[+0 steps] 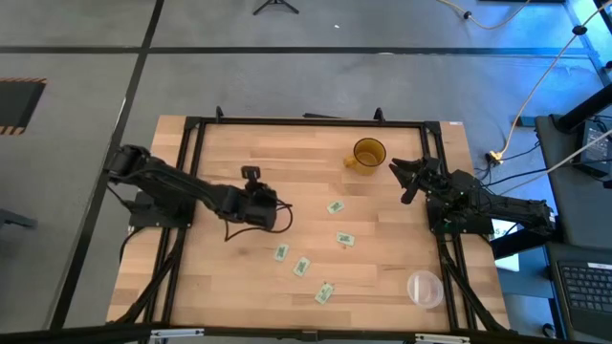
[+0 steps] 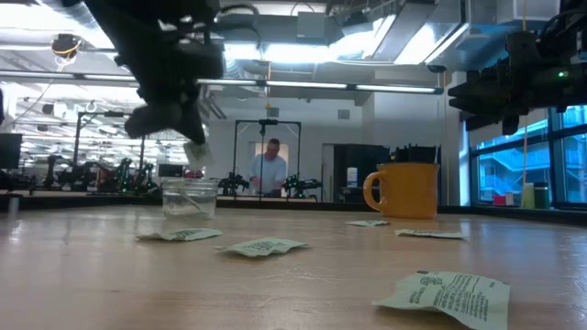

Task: Pick and place Stevia / Truvia into bins
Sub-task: Put the stevia packet into the transparent container

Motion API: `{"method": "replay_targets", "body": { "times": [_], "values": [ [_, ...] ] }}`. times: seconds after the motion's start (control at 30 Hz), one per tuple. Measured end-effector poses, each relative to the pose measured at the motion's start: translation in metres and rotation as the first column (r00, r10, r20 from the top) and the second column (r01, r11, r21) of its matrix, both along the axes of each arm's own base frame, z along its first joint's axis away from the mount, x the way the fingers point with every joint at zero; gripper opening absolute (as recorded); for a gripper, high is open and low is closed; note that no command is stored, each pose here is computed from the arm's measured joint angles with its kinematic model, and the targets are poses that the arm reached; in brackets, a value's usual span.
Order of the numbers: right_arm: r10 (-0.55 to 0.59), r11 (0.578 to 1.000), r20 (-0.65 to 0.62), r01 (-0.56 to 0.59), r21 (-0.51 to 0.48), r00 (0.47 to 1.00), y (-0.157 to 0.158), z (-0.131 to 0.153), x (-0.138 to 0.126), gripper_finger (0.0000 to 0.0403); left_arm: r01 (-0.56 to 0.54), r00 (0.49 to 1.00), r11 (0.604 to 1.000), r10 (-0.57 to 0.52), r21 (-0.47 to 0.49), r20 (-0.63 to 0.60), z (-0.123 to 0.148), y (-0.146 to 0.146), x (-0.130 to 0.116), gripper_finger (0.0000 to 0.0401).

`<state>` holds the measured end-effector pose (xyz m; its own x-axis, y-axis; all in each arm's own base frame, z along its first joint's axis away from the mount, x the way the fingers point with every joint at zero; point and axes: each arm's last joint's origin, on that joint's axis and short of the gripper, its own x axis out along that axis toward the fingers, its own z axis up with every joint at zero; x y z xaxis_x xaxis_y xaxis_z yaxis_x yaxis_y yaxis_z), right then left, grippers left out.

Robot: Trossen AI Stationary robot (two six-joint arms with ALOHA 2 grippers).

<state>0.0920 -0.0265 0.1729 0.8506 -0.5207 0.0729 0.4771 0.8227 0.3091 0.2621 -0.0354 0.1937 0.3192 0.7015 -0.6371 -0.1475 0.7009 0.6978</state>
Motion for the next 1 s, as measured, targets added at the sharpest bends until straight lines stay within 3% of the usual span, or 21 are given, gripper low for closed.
{"method": "replay_targets", "body": {
  "times": [0.53,1.0],
  "values": [
    [-0.001,1.000,-0.003,0.001,-0.005,1.000,0.000,0.000,0.000,0.0133,0.014,0.990,0.998,-0.023,-0.061,-0.142,-0.038,-0.005,0.011,0.0003],
    [-0.001,1.000,-0.003,0.001,-0.005,1.000,0.000,0.000,0.000,0.0133,0.016,0.989,0.998,-0.025,-0.065,-0.144,-0.039,-0.006,0.012,0.0004]
  ]
}}
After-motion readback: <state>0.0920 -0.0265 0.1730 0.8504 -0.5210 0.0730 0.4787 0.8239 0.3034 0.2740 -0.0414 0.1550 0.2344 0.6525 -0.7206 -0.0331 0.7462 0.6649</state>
